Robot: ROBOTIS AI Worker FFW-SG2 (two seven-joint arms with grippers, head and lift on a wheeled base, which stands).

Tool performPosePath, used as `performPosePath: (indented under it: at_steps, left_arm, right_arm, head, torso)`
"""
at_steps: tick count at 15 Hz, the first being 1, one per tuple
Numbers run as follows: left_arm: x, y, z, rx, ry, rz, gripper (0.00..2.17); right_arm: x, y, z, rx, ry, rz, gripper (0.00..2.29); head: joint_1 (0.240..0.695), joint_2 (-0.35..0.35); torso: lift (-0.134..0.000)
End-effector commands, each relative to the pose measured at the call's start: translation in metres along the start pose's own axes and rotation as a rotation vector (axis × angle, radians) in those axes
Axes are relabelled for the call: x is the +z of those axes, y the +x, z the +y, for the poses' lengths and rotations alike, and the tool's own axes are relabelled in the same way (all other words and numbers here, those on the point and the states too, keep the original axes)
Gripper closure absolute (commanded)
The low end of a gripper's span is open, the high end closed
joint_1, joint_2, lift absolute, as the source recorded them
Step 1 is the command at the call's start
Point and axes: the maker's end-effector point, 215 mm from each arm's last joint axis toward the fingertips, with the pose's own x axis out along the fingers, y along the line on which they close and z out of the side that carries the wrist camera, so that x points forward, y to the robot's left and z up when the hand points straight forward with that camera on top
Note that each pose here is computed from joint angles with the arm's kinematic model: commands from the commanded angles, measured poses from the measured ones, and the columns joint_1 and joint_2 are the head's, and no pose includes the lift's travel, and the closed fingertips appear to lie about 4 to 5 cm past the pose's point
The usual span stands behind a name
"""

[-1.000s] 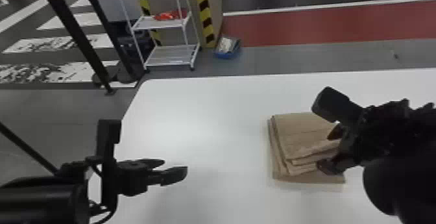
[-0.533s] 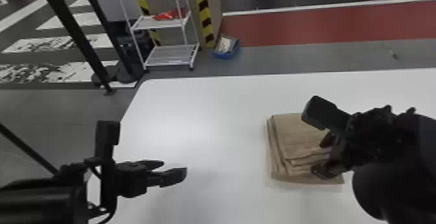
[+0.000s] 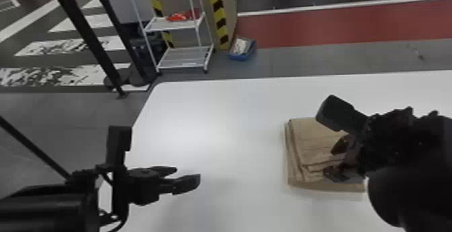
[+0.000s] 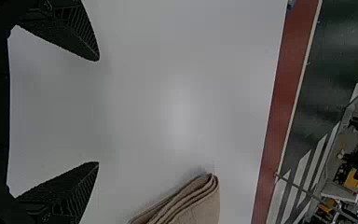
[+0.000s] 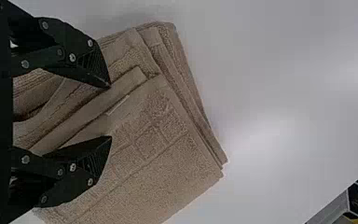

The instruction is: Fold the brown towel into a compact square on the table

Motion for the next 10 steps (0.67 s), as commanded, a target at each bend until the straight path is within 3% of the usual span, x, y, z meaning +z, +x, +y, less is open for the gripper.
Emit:
performPosePath:
  at_steps: [1,3,5,10]
  left_arm:
    - [-0.001,-0.002,0.001,0.002,0.000,0.000,0.09]
    - [-0.001,-0.004,0.000,0.002,0.002,-0.002,0.09]
    - [0.002,-0.005,0.000,0.001,0.007,-0.007,0.09]
    - [0.004,-0.005,-0.005,-0.010,0.009,-0.010,0.09]
  right_arm:
    - [0.006,-0.001,0.000,0.005,0.007,-0.012,0.76]
    - [0.006,-0.001,-0.002,0.001,0.008,-0.010,0.77]
    - [0.008,-0.003,-0.003,0.002,0.023,-0.022,1.03]
    - [0.018,-0.032,-0.018,-0.038,0.087,-0.095,1.03]
  head:
    - [0.695,0.271]
    - [0.695,0.276]
    - [0.695,0.276]
    - [0.695,0.268]
  torso:
    - [-0.125]
    - [-0.125]
    - [-0.125]
    - [-0.125]
